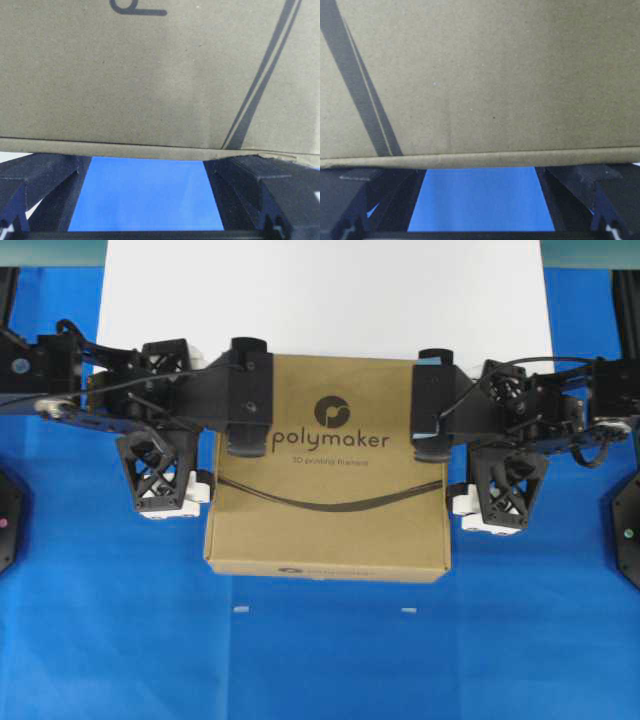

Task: Place the cardboard box on the stand after clamping it between your arms.
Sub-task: 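Lift the clamped box and carry it back onto the white stand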

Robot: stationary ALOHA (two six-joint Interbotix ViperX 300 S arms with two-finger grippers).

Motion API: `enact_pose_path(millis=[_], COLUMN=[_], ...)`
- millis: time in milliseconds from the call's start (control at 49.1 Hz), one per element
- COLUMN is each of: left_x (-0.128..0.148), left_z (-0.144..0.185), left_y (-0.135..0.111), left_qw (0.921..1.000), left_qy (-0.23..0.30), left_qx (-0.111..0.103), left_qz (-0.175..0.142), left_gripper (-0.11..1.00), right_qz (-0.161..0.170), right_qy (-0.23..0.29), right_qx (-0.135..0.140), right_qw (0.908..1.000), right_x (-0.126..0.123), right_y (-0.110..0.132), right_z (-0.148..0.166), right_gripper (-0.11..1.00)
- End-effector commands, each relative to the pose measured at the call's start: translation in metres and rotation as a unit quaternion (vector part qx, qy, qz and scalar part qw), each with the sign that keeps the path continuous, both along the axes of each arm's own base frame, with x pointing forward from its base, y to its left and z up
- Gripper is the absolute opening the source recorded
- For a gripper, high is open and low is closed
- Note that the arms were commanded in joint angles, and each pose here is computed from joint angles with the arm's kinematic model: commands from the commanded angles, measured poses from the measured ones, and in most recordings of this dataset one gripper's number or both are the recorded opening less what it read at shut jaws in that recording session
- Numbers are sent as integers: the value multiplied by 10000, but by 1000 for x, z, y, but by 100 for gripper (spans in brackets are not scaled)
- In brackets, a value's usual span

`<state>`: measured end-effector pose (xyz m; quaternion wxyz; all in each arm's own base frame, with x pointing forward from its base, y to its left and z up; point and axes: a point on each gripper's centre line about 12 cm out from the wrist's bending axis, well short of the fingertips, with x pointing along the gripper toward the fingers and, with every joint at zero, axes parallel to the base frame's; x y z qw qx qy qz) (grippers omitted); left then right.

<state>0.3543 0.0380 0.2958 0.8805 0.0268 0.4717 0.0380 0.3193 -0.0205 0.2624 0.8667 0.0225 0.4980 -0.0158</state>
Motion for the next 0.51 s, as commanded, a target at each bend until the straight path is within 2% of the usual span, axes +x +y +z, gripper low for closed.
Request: enact_pose_path(millis=[0,122,285,407,489], left_x=[17,19,24,26,29], left_z=[35,36,40,42,42], left_y=[6,20,37,50,57], left_qw=[9975,9971,9959,9957,9958], left_qy=[-691,-703,-771,-783,-758], left_qx=[-17,12,74,239,347], left_qz=[129,302,458,431,368], left_gripper=[84,84,84,84,84], right_qz=[-246,-360,-329,-471,-347], right_qy=[-988,-1115,-1042,-1082,-1186], right_qx=[72,-32,-183,-93,-149], right_qw=[9948,9931,9938,9930,9922], right_x=[24,29,35,40,45], right_y=[-11,-25,-42,-61,-68], right_z=[45,47,44,43,46], right_gripper=[98,98,98,98,98])
